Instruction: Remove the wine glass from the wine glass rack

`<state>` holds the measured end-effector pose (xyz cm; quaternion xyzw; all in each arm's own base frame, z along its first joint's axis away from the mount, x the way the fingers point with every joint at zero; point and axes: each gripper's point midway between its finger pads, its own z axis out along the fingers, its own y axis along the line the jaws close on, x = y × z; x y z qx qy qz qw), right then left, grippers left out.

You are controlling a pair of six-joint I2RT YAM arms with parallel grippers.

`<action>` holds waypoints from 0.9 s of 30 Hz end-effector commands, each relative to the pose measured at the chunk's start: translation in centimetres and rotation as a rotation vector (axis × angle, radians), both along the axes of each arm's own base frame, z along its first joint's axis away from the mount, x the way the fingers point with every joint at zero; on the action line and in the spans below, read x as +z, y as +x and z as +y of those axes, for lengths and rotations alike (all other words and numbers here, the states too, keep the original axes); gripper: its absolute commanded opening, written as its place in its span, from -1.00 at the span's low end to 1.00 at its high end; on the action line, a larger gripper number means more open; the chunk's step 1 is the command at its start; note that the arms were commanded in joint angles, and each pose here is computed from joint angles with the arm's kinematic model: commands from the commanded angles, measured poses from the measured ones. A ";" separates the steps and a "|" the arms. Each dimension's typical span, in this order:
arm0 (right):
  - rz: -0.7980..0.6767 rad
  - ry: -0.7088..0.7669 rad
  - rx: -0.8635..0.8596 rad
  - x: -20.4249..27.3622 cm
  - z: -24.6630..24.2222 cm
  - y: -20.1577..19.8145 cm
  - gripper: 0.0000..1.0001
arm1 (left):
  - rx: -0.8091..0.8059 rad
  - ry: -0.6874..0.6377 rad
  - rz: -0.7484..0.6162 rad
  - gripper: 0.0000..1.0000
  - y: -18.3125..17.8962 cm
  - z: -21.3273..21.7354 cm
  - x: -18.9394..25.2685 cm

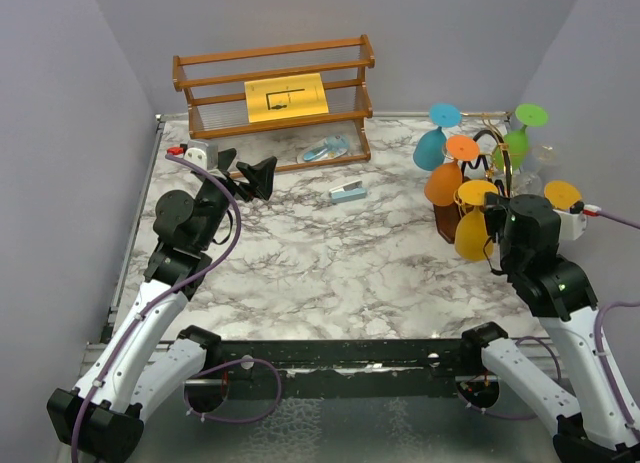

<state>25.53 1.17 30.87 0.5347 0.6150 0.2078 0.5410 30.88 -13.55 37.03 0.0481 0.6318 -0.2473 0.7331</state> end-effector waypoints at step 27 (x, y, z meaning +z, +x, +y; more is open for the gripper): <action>-0.095 0.074 -0.038 3.5 -0.7 -1.5 -0.98 | -0.040 -0.015 -0.032 0.98 -0.4 -0.6 1.0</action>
